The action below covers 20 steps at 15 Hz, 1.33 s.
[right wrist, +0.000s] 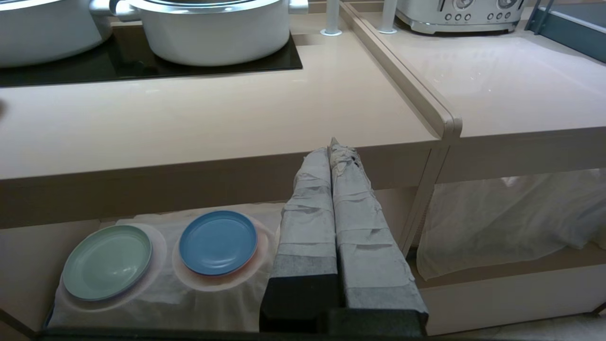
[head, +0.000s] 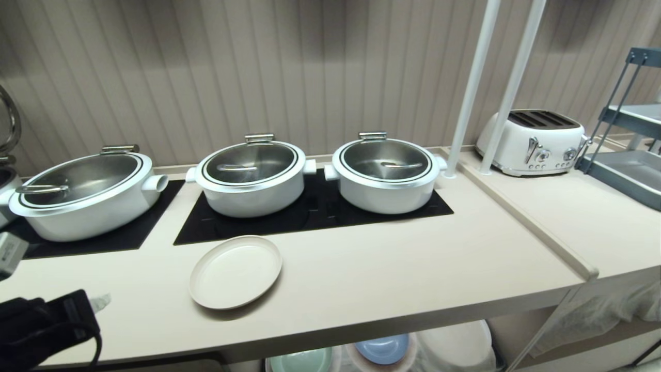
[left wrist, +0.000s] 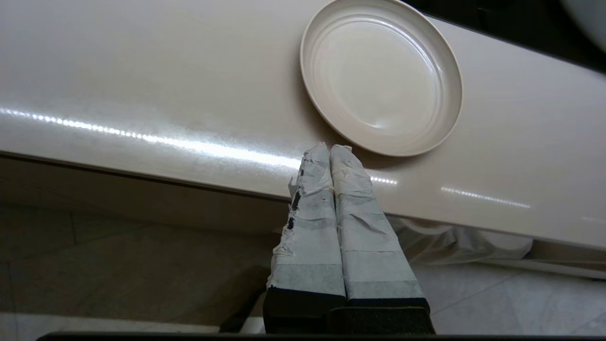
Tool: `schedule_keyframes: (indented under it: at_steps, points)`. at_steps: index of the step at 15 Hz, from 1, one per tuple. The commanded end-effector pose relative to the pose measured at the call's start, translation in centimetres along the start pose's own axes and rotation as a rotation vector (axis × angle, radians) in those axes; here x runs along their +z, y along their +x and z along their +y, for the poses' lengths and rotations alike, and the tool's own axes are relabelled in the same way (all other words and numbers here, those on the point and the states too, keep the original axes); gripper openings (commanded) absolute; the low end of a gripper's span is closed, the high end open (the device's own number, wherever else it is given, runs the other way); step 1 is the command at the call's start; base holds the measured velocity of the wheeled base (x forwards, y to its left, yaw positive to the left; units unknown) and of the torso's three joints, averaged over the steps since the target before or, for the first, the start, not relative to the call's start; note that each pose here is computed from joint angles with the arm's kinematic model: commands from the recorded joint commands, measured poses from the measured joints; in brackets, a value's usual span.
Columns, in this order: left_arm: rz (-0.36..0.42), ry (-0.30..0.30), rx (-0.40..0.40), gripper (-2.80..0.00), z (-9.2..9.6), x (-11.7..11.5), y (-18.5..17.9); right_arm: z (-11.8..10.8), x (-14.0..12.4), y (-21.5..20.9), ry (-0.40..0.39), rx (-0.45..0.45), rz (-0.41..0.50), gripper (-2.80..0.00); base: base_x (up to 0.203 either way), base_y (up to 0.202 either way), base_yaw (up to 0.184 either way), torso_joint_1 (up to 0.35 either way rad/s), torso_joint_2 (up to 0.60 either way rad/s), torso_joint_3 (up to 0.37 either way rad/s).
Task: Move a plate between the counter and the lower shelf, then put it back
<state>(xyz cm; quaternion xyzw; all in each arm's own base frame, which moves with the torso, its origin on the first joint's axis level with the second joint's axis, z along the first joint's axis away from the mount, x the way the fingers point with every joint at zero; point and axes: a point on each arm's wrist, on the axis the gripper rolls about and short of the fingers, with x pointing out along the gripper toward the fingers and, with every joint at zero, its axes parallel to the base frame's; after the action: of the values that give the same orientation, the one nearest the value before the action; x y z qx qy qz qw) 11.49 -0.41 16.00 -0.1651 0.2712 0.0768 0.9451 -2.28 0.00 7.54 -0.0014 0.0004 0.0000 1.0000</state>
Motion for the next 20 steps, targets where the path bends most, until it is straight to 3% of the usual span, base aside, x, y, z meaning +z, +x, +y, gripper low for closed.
schedule_keyframes:
  at_steps: [1,6,9,14,16,20]
  points:
    - [-0.101,0.082,-0.036,-2.8,1.1,-1.8,-2.7,0.0,0.0,0.0,0.0,0.0,0.001,-2.8,0.0,0.0,0.0,0.0,0.0,0.0]
    - [-0.251,0.353,-0.044,-2.8,4.1,-8.5,-5.3,0.0,0.0,0.0,0.0,0.0,0.0,-2.8,0.0,0.0,0.0,0.0,0.0,0.0]
    - [-0.384,0.434,-0.048,-2.8,5.1,-10.9,-6.1,0.0,0.0,0.0,0.0,0.0,0.0,-2.8,0.0,0.0,0.0,0.0,0.0,0.0]
    - [-0.565,0.427,-0.128,-2.8,5.8,-13.1,-7.1,0.0,0.0,0.0,0.0,0.0,-0.001,-2.8,0.0,0.0,0.0,0.0,0.0,0.0]
    - [-0.555,0.379,-0.135,-2.8,5.9,-13.3,-7.0,0.0,0.0,0.0,0.0,0.0,-0.001,-2.8,0.0,0.0,0.0,0.0,0.0,0.0]
    - [-0.553,0.37,-0.143,-2.8,5.9,-13.3,-7.0,0.0,0.0,0.0,0.0,0.0,0.001,-2.8,0.0,0.0,0.0,0.0,0.0,0.0]
